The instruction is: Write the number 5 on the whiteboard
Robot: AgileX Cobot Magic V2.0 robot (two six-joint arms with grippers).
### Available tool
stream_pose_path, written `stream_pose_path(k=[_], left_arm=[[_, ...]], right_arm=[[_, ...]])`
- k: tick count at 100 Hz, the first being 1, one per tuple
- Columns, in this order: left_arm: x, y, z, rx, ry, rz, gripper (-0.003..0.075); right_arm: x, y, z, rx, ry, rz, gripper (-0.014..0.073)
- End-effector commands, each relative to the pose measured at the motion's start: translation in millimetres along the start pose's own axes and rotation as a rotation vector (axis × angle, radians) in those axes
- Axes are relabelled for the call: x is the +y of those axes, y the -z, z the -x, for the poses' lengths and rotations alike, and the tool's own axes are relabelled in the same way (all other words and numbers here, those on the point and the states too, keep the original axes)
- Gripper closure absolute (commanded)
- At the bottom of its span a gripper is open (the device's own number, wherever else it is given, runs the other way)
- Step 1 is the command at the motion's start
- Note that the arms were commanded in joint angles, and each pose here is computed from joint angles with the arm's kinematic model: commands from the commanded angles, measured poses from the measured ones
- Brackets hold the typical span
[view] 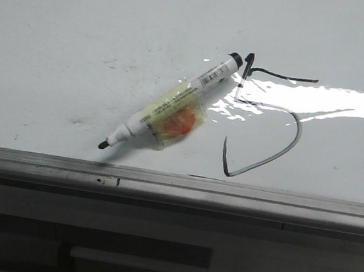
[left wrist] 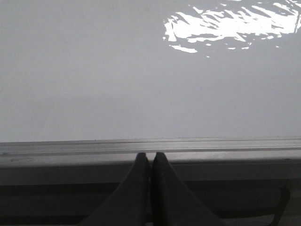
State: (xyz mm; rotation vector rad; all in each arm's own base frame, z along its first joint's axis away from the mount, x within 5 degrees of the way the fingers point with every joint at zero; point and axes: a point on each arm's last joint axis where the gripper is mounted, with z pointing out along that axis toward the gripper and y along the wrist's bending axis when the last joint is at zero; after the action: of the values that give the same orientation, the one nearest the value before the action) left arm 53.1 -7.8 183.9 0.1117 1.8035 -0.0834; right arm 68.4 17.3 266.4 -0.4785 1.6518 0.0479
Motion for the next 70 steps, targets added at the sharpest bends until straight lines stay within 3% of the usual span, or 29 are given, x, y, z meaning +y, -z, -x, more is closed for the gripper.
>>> stream_pose_path(k=[1, 11, 18, 32, 70], left_arm=[[0.5, -0.4, -0.9, -0.068, 0.020, 0.007, 0.0741], [0.5, -0.4, -0.9, -0.068, 0.020, 0.007, 0.0741], [0.5, -0.4, -0.9, -0.068, 0.020, 0.007, 0.0741], [0.5, -0.4, -0.9, -0.068, 0.020, 0.007, 0.0741], [0.6, -0.4, -0.7, -0.069, 0.020, 0.007, 0.0741]], right_arm=[[2.0, -8.0, 7.8, -0.133, -0.038, -0.036, 0.0638], [2.7, -14.8, -11.9, -0.250, -0.029, -0.128, 0.0638], [5.7, -16.6, -33.0, -0.243, -0.034, -0.161, 0.0638], [8.8, -13.9, -62.4, -0.098, -0.048, -0.191, 0.0638], [7.0, 6.6, -88.3, 0.086, -0.083, -0.296, 0.0638]])
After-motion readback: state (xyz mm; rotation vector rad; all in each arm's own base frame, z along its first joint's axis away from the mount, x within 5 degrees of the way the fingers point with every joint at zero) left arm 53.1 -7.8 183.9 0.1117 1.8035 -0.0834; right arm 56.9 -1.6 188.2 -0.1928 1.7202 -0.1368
